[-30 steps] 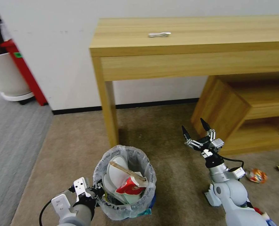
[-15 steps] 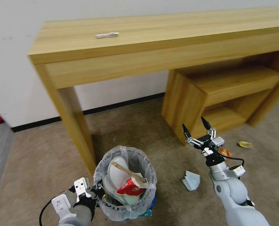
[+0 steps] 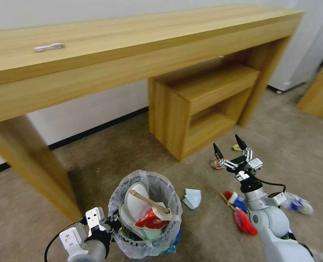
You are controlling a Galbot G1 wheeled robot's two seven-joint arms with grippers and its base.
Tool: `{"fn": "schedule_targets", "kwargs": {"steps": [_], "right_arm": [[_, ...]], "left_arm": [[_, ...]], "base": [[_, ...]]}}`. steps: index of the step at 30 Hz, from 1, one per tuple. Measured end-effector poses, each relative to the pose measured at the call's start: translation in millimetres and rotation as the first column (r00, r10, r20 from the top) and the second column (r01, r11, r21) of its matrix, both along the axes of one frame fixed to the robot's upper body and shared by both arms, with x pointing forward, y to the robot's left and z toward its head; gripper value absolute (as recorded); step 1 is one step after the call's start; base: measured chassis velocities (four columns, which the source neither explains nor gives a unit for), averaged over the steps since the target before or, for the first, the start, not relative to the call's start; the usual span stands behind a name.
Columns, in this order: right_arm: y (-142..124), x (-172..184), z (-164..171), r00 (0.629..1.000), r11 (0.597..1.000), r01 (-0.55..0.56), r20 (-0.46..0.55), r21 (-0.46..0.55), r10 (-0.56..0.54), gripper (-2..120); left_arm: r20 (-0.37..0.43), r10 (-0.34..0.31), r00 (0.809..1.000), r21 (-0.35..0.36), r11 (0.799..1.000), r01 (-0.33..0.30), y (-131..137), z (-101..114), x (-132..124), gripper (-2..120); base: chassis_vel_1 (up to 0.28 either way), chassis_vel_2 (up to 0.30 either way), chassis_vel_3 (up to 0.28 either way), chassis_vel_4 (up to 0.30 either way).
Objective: Pick up the trash bin and place the garbage on the floor into it.
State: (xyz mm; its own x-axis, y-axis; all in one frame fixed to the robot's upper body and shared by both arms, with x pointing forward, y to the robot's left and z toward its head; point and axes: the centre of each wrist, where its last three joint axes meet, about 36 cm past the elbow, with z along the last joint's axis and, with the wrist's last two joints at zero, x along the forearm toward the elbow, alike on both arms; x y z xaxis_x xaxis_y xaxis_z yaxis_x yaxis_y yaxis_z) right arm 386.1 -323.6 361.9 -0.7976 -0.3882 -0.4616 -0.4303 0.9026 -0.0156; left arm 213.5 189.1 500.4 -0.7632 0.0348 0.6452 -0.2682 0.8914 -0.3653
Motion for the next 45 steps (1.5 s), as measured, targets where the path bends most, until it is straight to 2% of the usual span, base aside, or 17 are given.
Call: {"fn": "schedule_targets", "kwargs": {"steps": [19, 23, 25, 27, 30, 38, 45], "right_arm": [[-9, -1, -3, 1.0, 1.0, 0.029, -0.009, -0.004, -0.029, 100], [-20, -1, -4, 0.992, 0.993, 0.121, -0.022, 0.006, -0.121, 100], [-22, -1, -4, 0.991, 0.991, 0.132, -0.023, 0.007, -0.132, 100], [-33, -2, -5, 0.98, 0.981, 0.195, -0.031, 0.01, -0.194, 100], [-41, -5, -6, 0.974, 0.975, 0.223, -0.036, 0.006, -0.223, 100], [-43, -10, -8, 0.971, 0.972, 0.237, -0.044, 0.005, -0.236, 100], [-32, -13, -8, 0.97, 0.973, 0.231, -0.083, 0.013, -0.229, 100]], "left_arm": [[0.044, 0.036, 0.998, 0.04, 0.998, -0.037, 12, 2, 4, 0], [0.108, 0.09, 0.99, 0.085, 0.991, -0.1, 28, 7, 12, 0], [0.112, 0.095, 0.989, 0.086, 0.991, -0.105, 29, 7, 13, 0], [0.138, 0.138, 0.981, 0.095, 0.984, -0.152, 38, 7, 17, 0], [0.154, 0.165, 0.974, 0.096, 0.979, -0.181, 45, 9, 19, 0], [0.205, 0.235, 0.95, 0.105, 0.96, -0.26, 68, 18, 24, 0], [0.207, 0.262, 0.942, 0.107, 0.952, -0.288, 78, 18, 24, 0]], "base": [[-0.076, -0.076, -0.076, -0.077], [0.0, 0.0, 0.0, 0.0], [0.0, 0.0, 0.0, 0.0], [0.0, 0.0, 0.0, 0.0], [0.0, 0.0, 0.0, 0.0], [0.0, 0.0, 0.0, 0.0], [0.0, 0.0, 0.0, 0.0]]}}
